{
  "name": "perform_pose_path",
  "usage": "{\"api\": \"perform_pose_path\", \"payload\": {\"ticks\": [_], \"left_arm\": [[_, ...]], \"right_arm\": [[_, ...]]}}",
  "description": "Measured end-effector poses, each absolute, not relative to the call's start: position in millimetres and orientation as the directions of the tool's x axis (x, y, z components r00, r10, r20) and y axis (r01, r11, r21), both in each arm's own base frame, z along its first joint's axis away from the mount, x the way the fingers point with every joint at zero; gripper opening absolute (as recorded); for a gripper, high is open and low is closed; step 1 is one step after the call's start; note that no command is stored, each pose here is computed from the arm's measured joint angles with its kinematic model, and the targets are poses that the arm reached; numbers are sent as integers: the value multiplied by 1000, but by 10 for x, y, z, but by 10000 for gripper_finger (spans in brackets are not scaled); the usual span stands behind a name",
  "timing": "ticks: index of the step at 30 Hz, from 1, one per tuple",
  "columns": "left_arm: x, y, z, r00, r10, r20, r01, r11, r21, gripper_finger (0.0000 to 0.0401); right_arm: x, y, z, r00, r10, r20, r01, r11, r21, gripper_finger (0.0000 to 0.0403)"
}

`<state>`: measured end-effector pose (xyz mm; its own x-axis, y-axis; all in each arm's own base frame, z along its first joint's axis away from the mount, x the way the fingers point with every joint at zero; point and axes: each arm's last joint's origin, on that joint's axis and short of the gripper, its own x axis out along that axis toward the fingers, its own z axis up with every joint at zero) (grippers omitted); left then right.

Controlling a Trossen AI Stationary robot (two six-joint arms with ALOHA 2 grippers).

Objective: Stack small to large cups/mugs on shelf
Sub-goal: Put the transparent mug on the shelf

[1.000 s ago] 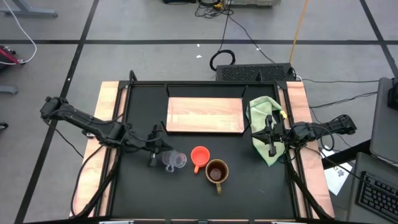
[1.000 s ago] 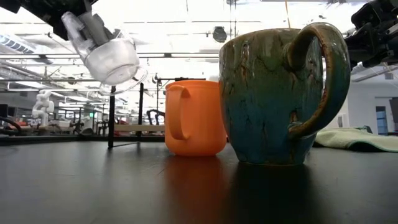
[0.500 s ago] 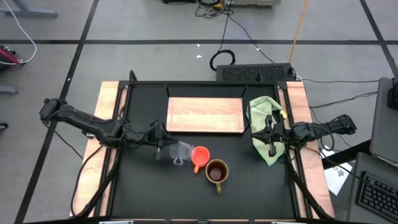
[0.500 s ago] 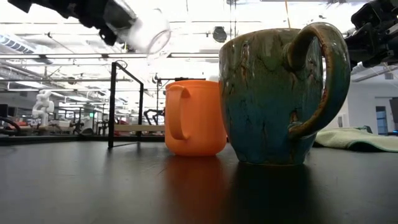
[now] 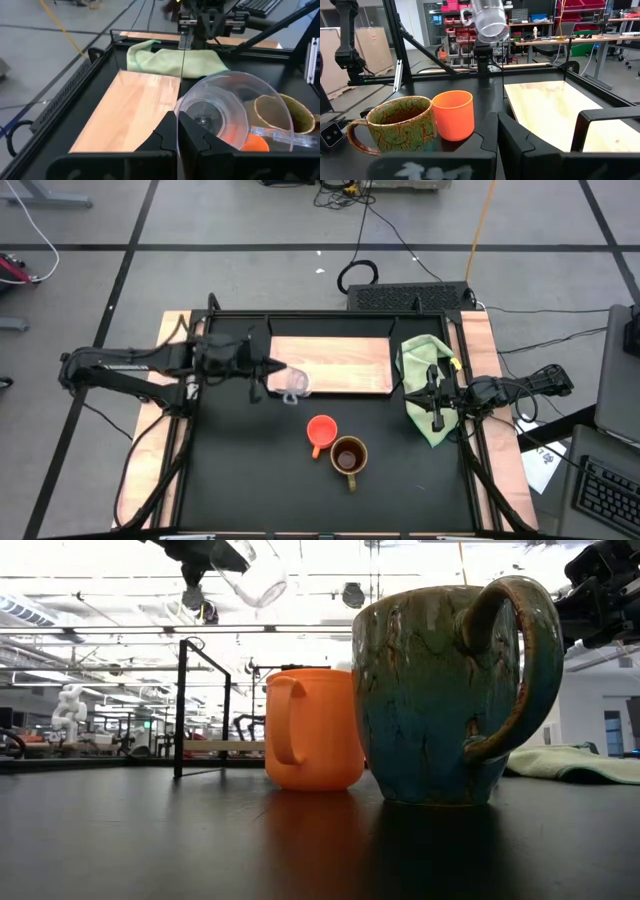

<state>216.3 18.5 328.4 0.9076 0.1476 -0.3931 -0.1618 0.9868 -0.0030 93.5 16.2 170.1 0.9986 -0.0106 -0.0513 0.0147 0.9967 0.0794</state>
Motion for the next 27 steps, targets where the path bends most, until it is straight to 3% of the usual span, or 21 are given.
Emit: {"api": "perform_pose_path", "payload": {"ticks": [16,27], "left_arm": [[2595,732,3453,687,130,-715,-132,990,52,0],[2822,1171,3347,568,54,-821,-72,997,16,0]], "right_arm": [[935,162,1701,999,-11,-52,15,997,72,0],[935,162,1701,999,-11,-52,15,997,75,0]]}}
